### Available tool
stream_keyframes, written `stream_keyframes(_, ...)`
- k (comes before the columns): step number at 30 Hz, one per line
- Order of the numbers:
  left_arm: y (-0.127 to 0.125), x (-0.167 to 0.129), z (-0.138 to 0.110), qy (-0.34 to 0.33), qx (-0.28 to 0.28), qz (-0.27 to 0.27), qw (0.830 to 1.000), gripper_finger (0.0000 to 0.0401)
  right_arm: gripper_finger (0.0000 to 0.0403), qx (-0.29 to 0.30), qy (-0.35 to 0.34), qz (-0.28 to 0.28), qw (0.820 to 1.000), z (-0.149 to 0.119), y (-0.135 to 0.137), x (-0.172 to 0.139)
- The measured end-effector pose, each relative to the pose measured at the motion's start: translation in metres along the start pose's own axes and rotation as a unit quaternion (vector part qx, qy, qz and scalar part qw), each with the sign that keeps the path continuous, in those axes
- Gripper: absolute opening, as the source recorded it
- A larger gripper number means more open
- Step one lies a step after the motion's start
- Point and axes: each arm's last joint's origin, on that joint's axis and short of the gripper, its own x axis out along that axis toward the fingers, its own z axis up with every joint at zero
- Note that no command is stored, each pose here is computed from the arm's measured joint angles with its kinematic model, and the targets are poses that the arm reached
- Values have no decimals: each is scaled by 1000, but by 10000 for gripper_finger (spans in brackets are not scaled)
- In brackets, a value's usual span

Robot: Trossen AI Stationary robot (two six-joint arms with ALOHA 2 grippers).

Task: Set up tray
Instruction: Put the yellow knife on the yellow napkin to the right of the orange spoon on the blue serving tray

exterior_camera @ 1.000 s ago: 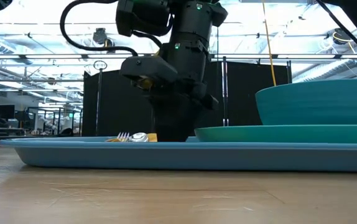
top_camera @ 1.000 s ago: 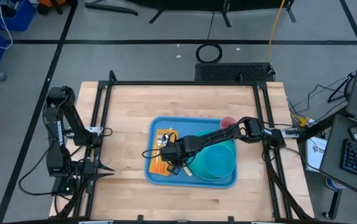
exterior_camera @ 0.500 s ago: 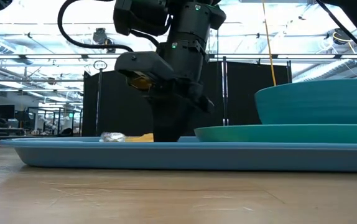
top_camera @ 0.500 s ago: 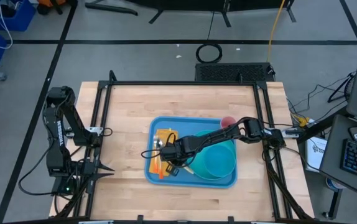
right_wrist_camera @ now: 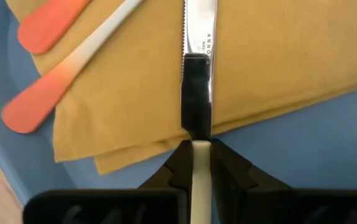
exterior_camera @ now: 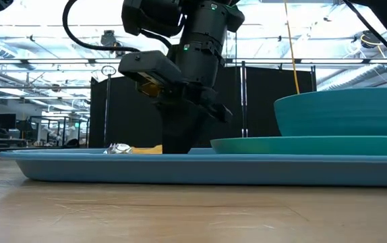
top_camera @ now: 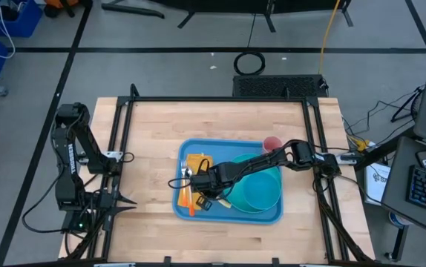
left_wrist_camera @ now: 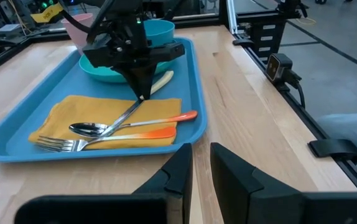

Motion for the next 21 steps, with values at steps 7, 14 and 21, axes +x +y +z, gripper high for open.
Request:
stream_keyframes(7, 0, 0, 0, 2, 0, -1, 1000, 63, 24, 36, 2, 2, 999, 0, 0, -1)
stream_keyframes(14, 0, 0, 0, 4, 0, -1, 1000, 63, 23, 115, 7, 14, 993, 0, 2, -3)
stream_keyframes(21, 0, 0, 0, 4, 0, -1, 1000, 63, 23, 184, 13, 12, 983, -4, 4, -3)
